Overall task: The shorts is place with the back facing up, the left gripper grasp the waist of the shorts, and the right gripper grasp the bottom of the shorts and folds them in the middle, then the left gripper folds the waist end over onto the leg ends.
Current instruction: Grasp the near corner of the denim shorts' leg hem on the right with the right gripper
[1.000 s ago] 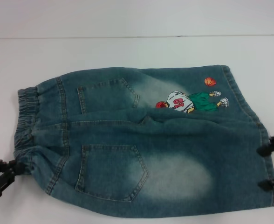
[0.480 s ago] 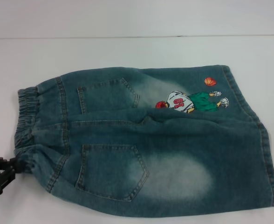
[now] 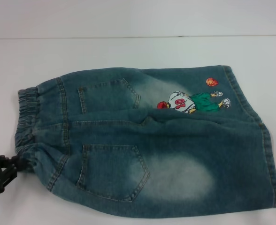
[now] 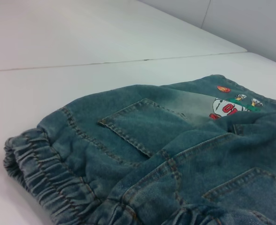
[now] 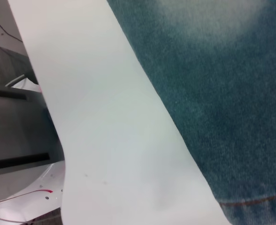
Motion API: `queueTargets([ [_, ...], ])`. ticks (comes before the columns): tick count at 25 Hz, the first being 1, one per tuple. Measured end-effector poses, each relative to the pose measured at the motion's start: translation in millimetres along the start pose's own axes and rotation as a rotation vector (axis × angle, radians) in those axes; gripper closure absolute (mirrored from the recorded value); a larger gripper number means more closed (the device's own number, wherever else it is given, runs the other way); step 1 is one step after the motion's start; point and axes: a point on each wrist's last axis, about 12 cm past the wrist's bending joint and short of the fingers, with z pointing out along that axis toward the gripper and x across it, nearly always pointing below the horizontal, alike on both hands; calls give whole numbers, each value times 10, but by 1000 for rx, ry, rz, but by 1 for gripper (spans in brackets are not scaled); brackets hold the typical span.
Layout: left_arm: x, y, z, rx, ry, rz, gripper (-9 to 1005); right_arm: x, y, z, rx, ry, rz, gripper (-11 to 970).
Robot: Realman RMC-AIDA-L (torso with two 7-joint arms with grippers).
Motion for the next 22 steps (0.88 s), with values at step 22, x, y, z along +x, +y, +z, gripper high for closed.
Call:
queueTargets([
  [22,24,4,35,-5,4,-1,861,-35,-7,-20,6,-131,-58,122],
])
